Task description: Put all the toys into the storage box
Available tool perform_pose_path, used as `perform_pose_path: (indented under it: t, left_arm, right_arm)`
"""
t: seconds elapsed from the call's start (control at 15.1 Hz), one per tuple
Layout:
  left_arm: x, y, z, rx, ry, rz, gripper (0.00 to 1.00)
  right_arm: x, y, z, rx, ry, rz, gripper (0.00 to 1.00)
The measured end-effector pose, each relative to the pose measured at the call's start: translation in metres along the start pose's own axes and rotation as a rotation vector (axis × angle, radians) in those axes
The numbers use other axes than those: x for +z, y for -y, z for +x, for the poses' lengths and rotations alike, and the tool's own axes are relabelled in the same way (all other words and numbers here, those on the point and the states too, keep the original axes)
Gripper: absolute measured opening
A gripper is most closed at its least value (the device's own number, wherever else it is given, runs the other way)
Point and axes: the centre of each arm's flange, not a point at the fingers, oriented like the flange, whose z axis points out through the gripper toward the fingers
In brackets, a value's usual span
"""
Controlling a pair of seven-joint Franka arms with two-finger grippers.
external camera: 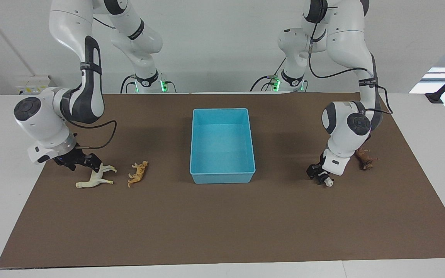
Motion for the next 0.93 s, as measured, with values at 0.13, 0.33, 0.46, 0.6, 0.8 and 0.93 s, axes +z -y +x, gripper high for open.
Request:
perform_pose_path:
  t: [0.13, 0.33, 0.46, 0.6, 0.8, 0.93]
  left_arm:
    - [0.000, 0.002, 0.000, -0.004, 0.003, 0.001, 0.53]
    - [-0.019, -0.001, 0.007, -0.038, 0.019, -0.014, 0.53]
    - [-0.059, -0.014, 0.016, -0.095, 0.035, -0.035, 0.53]
    - [-0.108, -0.046, 0.010, -0.177, 0.049, -0.065, 0.53]
    - [-0.156, -0.138, -0.038, -0.274, 0.053, -0.112, 0.53]
    - [-0.166, -0.207, -0.086, -0.279, 0.055, -0.119, 0.53]
  right_arm:
    - [0.014, 0.004, -0.001, 0.001, -0.011, 0.001, 1.00]
    - [0.025, 0.007, -0.003, 0.009, -0.006, 0.002, 0.99]
    - [0.030, 0.012, -0.005, 0.014, -0.008, 0.003, 0.80]
    - [0.031, 0.015, -0.006, 0.015, -0.007, 0.003, 0.59]
    - [0.029, 0.014, -0.005, 0.017, -0.009, 0.003, 0.42]
    - [0.018, 0.015, -0.001, 0.016, 0.008, 0.003, 0.42]
